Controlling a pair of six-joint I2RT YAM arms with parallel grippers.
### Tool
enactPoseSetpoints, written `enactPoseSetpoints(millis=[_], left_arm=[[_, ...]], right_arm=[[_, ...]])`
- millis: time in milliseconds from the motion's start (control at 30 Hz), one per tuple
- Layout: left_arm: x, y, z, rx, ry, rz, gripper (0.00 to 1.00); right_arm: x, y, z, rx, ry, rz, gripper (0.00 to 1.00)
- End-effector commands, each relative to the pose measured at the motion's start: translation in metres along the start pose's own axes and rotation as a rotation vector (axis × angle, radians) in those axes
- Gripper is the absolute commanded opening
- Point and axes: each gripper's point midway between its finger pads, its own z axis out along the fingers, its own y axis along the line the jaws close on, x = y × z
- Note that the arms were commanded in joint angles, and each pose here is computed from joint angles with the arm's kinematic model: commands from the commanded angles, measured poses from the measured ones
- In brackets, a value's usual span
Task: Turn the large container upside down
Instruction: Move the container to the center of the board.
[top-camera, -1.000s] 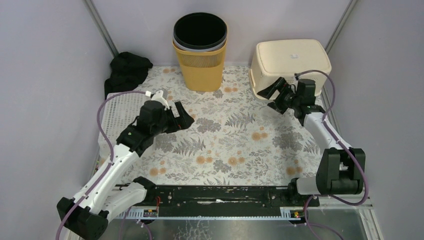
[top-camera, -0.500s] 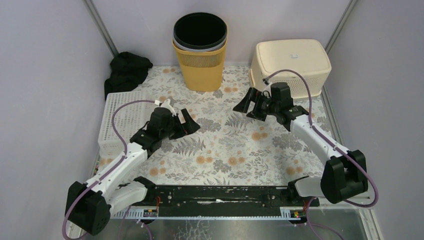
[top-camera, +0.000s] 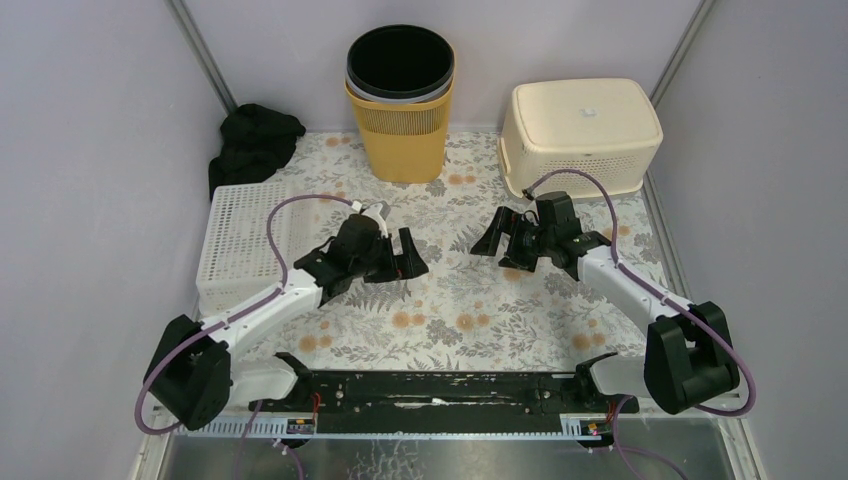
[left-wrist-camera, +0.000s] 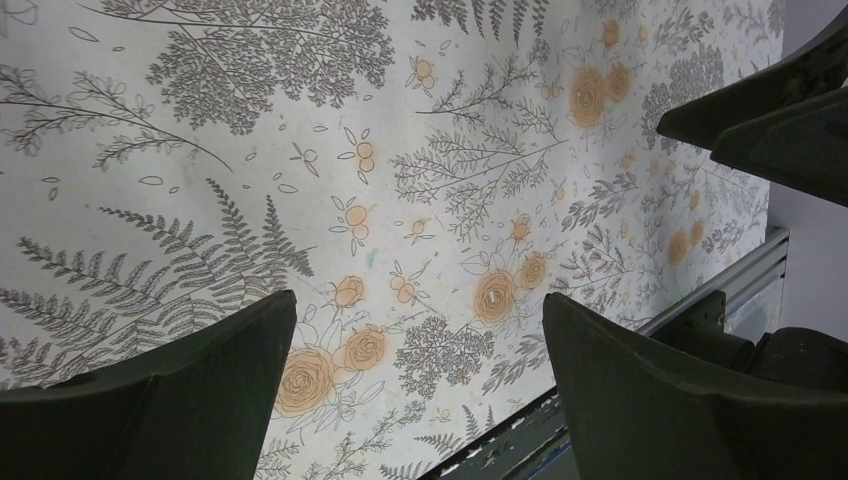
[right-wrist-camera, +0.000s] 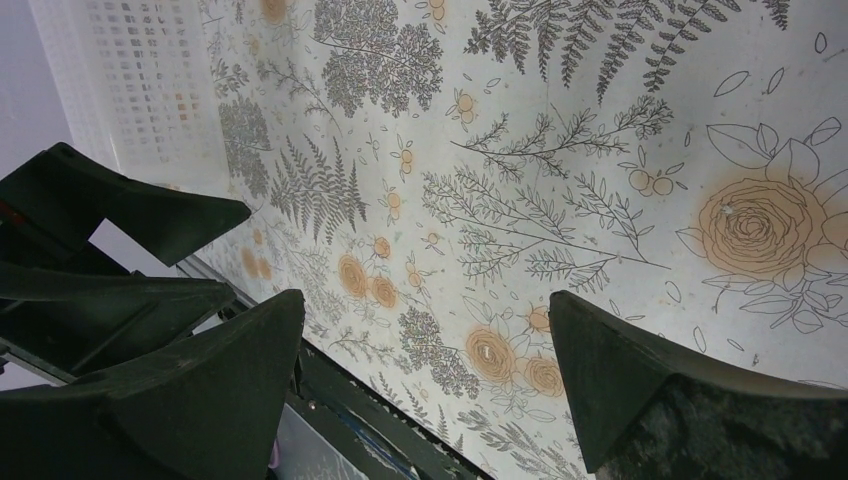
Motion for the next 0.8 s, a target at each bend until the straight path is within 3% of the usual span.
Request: enactPoseSetpoints(millis=[0,400,767], left_arm=[[-0.018,-0.023,0.000,0.068,-0.053,0.046,1.00],[-0.036,-0.042,-0.017,0.108,-0.148,0.001,1.00],[-0.030,-0.040,-0.026,0.113,-0.155,-0.041,1.00]], right_arm=[[-0.004,0.011,-0.005,-0.038,-0.027,-0.039,1.00],[0.005,0.006,-0.003,-0.050,-0.017,-0.023,0.99],[0.020,-0.005,0.002,-0.047,0.017,-0.008,1.00]])
